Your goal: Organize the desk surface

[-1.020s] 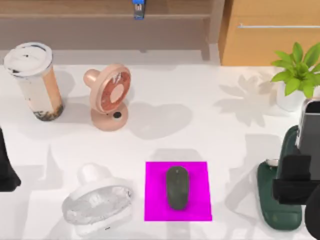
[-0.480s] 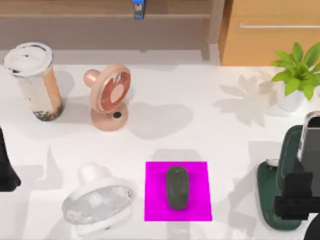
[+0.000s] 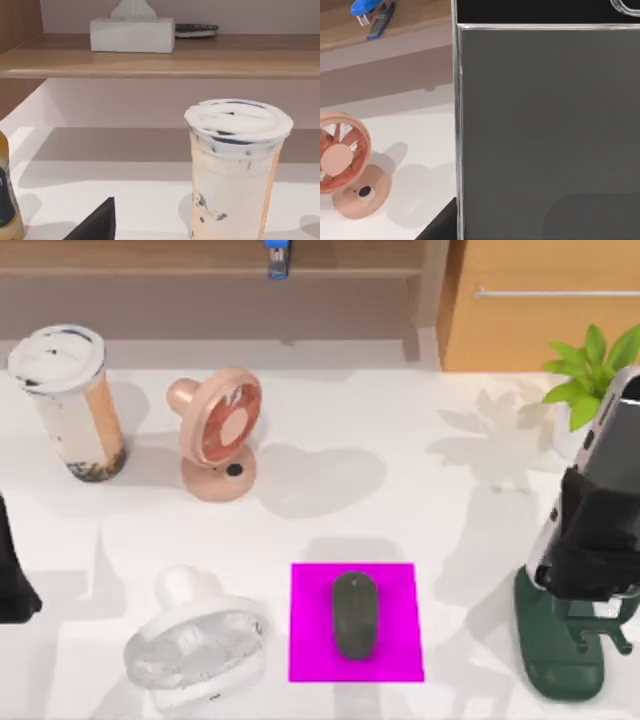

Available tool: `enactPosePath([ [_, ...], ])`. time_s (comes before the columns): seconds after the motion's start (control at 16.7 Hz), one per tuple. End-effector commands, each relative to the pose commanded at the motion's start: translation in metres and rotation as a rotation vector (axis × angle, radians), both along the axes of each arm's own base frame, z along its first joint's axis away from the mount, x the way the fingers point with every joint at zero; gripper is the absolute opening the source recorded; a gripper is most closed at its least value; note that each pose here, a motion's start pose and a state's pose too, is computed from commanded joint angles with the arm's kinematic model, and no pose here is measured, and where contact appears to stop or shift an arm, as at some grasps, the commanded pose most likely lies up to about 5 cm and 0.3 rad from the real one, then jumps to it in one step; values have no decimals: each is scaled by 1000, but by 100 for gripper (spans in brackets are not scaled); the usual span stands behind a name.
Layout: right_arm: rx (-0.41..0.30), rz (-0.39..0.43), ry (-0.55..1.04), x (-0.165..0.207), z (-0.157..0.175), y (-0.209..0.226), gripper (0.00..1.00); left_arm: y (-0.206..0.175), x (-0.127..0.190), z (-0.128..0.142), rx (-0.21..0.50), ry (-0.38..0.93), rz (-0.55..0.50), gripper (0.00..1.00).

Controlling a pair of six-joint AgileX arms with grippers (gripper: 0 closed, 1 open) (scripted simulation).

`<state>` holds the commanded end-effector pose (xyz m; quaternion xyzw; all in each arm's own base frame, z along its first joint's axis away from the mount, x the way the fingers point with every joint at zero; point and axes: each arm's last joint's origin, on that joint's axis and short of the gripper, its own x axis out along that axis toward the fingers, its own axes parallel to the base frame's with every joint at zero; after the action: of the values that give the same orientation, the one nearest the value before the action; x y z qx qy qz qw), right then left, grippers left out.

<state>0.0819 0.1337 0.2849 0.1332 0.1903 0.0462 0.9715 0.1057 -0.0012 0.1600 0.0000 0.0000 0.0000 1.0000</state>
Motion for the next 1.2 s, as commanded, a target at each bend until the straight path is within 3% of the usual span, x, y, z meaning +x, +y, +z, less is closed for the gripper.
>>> enactPosePath([
  [0.06, 24, 11, -15, 2, 5, -1, 0, 0, 0, 0, 0, 0, 0, 100],
  [0.18, 6, 28, -23, 6, 2, -1, 0, 0, 0, 0, 0, 0, 0, 100],
  [0.42, -219, 15, 50, 15, -47, -6, 0, 0, 0, 0, 0, 0, 0, 100],
  [0.54, -289, -32, 75, 23, -67, -9, 0, 0, 0, 0, 0, 0, 0, 100],
  [0.96, -303, -69, 82, 31, -75, -8, 0, 0, 0, 0, 0, 0, 0, 100],
  [1.2, -303, -69, 82, 31, -75, -8, 30, 0, 0, 0, 0, 0, 0, 100],
])
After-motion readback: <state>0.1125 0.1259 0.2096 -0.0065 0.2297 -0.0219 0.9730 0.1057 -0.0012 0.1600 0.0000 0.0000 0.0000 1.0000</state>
